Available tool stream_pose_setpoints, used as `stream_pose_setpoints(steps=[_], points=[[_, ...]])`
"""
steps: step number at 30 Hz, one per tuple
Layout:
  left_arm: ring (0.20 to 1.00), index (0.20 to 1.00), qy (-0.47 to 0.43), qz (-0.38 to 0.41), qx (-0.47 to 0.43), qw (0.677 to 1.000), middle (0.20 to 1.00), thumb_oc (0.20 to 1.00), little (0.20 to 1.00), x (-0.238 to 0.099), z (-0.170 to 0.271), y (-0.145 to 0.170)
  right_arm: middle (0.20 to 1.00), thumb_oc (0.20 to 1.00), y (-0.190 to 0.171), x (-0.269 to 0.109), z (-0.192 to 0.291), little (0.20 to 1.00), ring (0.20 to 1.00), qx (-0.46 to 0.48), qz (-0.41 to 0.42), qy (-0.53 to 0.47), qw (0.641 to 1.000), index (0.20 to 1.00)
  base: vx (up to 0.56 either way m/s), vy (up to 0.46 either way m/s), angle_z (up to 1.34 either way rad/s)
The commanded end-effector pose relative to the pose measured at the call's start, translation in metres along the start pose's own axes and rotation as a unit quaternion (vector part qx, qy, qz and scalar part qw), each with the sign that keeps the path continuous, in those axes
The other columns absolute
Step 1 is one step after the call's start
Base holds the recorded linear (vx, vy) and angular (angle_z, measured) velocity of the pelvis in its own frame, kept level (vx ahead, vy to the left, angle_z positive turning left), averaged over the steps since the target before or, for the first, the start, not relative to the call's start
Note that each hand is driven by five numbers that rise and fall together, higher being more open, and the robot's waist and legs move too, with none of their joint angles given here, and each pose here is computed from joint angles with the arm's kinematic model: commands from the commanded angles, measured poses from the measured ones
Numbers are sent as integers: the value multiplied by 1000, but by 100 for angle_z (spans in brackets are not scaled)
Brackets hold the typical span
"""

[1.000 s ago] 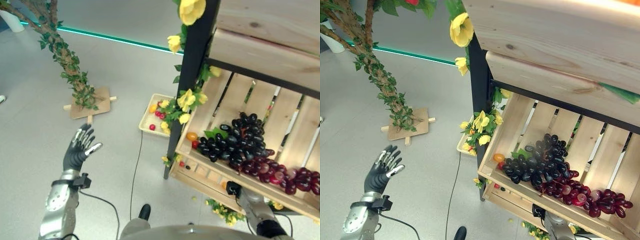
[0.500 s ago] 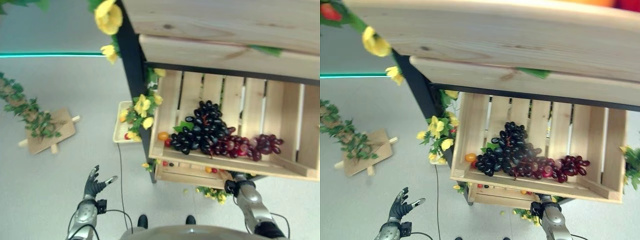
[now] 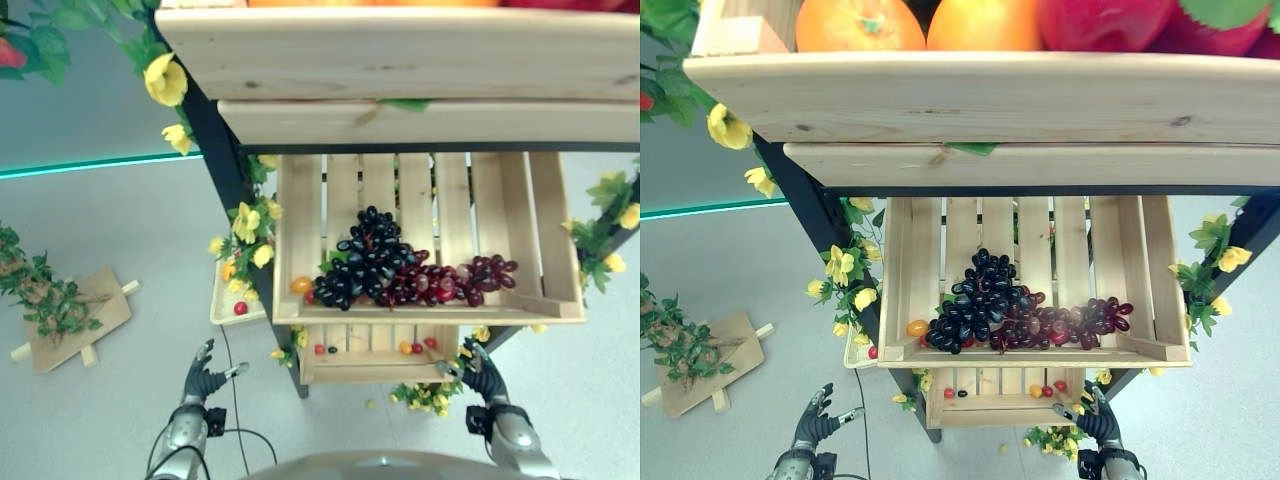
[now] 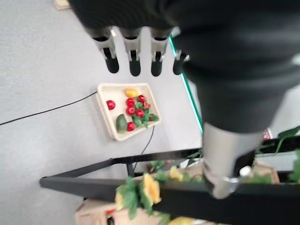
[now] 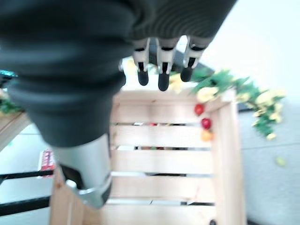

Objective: Pick up the fruits from the basket on one side to the basket on the other side

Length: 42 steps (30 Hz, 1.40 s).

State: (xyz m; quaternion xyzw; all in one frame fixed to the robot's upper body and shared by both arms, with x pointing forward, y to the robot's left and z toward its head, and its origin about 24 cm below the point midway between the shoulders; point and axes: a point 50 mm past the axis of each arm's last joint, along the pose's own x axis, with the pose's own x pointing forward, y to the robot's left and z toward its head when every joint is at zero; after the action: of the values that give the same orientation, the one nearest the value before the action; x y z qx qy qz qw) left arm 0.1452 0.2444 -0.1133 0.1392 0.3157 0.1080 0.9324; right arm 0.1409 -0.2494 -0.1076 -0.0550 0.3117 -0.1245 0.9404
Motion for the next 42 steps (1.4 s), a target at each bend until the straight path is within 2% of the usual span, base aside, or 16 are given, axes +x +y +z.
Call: stream_pose_setpoints(steps=[1, 10, 15, 20, 29, 35, 38, 42], points=[[1000, 1000, -29, 13, 18, 999, 1000, 1000, 1000, 9, 13, 6, 1000, 1000, 1, 11, 19, 1000, 1000, -22, -6, -41, 999, 1000, 7, -41, -11], [1000, 1000, 12, 27, 6, 1000, 1000, 1000, 1000, 5, -4, 5, 1000, 1000, 3, 7, -2, 1000, 1000, -41, -5, 5, 999, 1000, 2, -12, -3], [1000, 1000, -6, 24, 4, 1000, 1000, 1000, 1000, 6, 2, 4, 1000, 1000, 3, 8, -1, 1000, 1000, -39, -6, 3, 999, 1000, 0, 0, 0], [1000, 1000, -65, 23, -26, 997, 1000, 1000, 1000, 7, 24, 7, 1000, 1000, 6, 8, 18, 1000, 1000, -33, 7, -44, 998, 1000, 0, 0, 0], [1000, 1000, -117, 41, -56, 991, 1000, 1000, 1000, 4, 44, 16, 1000, 1000, 9, 10, 36, 1000, 1000, -28, 15, -84, 996, 1000, -28, 26, 1], [1000, 1000, -166, 50, -44, 984, 1000, 1000, 1000, 5, 64, 28, 1000, 1000, 10, 12, 57, 1000, 1000, -34, 31, -129, 991, 1000, -205, 93, -12], [1000, 1000, -207, 75, -19, 975, 1000, 1000, 1000, 3, 80, 47, 1000, 1000, 21, 17, 83, 1000, 1000, -43, 53, -174, 982, 1000, -346, 72, -79], [1000, 1000, -207, 86, 2, 975, 1000, 1000, 1000, -5, 75, 59, 1000, 1000, 28, 7, 88, 1000, 1000, -56, 87, -197, 975, 1000, -244, 51, -62]])
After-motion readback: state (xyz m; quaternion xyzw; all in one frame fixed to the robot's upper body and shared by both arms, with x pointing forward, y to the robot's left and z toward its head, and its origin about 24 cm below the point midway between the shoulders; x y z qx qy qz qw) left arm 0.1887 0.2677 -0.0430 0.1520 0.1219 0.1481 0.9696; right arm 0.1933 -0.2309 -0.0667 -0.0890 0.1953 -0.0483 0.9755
